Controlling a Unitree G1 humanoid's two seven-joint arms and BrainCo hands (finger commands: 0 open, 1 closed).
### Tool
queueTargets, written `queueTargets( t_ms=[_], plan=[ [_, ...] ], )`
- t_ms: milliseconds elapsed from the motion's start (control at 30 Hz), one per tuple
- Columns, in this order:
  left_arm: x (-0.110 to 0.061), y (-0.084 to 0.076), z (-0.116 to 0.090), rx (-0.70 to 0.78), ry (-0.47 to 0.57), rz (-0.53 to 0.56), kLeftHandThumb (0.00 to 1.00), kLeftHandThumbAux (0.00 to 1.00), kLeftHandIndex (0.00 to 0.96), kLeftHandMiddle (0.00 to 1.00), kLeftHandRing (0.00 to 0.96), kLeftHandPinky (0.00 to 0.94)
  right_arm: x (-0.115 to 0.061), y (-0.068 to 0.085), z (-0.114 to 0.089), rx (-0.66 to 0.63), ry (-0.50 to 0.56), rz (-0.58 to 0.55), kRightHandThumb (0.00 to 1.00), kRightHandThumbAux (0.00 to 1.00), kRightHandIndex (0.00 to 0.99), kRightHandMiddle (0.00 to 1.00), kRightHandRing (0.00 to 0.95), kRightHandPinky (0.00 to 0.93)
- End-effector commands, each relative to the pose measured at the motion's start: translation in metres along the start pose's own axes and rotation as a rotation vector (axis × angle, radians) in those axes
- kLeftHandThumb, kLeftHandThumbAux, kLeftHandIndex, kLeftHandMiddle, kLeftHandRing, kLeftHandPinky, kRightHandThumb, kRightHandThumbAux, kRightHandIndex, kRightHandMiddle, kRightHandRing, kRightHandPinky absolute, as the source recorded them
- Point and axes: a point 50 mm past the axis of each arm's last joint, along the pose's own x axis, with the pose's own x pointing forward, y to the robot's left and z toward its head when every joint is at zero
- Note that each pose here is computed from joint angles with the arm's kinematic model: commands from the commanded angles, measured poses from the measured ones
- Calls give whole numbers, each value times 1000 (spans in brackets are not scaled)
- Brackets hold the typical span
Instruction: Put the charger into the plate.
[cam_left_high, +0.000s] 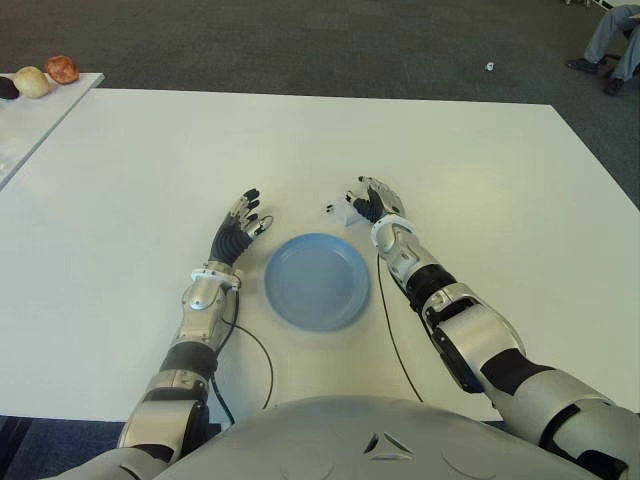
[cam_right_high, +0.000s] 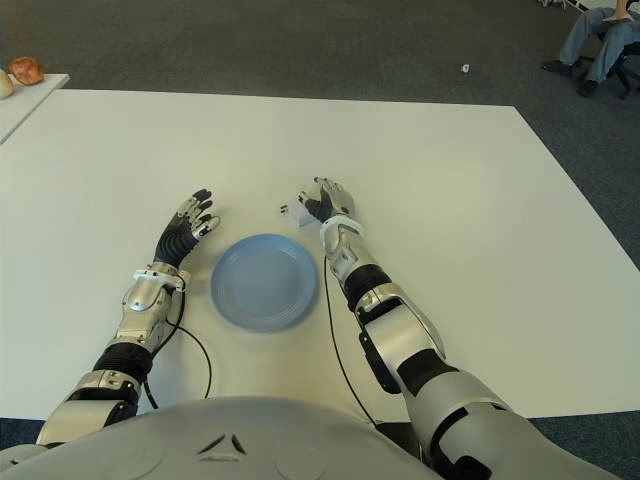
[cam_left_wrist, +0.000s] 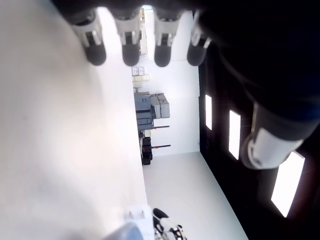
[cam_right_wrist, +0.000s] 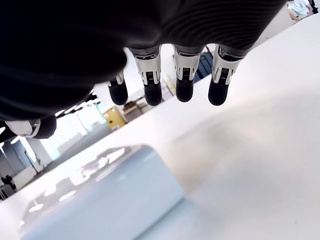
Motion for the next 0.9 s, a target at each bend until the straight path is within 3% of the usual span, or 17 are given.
queueTargets(
  t_ms=[33, 900],
  plan=[
    [-14, -5, -18, -23, 95, 4, 0, 584, 0, 0, 0, 0, 1, 4, 1, -30, 14, 27, 266, 171, 0, 0, 0, 0],
    [-21, -4, -17, -5, 116, -2, 0, 577, 0, 0, 0, 0, 0, 18, 16, -88, -7, 91, 290, 149, 0, 0, 0, 0]
  ],
)
